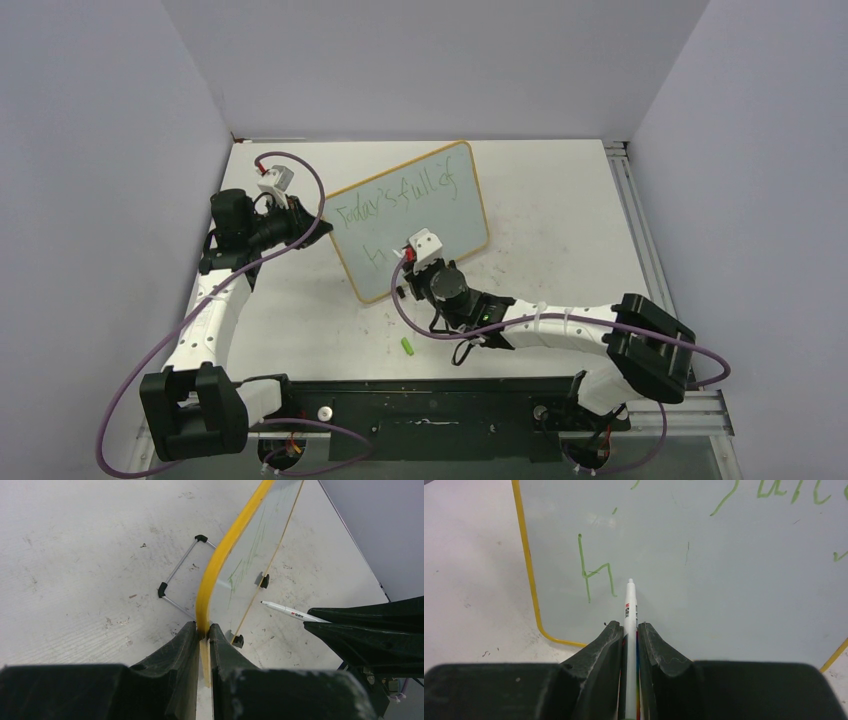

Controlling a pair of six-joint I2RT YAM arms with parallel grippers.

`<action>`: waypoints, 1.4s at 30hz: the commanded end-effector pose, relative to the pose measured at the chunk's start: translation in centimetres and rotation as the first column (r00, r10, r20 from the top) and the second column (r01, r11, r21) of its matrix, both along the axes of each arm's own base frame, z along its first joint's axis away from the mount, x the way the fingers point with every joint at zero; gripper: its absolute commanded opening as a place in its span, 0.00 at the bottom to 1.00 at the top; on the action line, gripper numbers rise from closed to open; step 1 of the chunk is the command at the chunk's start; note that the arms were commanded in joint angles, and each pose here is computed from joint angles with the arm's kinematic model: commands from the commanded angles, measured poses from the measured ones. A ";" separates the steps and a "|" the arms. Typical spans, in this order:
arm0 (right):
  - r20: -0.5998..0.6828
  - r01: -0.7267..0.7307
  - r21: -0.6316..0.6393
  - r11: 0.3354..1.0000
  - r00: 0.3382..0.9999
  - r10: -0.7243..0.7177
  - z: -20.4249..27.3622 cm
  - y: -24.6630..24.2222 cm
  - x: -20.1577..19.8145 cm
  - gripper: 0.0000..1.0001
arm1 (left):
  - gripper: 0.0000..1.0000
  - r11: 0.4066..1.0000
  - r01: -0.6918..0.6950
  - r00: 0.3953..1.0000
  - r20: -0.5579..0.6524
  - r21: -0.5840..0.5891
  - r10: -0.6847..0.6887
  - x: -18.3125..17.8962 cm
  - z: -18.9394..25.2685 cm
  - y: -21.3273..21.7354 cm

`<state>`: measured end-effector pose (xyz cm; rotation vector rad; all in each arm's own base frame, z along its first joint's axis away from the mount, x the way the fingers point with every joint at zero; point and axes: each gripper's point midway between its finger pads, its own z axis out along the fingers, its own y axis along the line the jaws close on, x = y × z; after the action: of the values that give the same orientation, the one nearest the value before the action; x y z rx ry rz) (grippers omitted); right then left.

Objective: Write a sentence on the whiteboard

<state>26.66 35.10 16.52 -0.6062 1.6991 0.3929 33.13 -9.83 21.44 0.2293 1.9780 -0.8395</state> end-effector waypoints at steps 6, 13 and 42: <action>0.052 0.015 0.081 0.997 0.998 -0.019 3.3 0.4 2.1 0.05 | 0.00 1.000 -0.008 0.998 0.061 0.022 0.007 0.5 1.5 0.3; 0.045 -0.006 0.073 0.997 0.999 0.002 2.7 1.1 2.3 0.05 | 0.00 1.000 -0.007 0.998 0.060 0.023 0.006 0.6 1.5 0.3; -0.030 -0.013 0.003 1.000 0.999 0.013 -1.1 0.0 0.8 0.05 | 0.00 1.000 -0.008 0.998 0.060 0.023 0.007 0.5 1.5 0.3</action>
<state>27.54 35.59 14.51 -0.6561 1.7365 0.4091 33.15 -9.79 21.42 0.2279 1.9786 -0.8372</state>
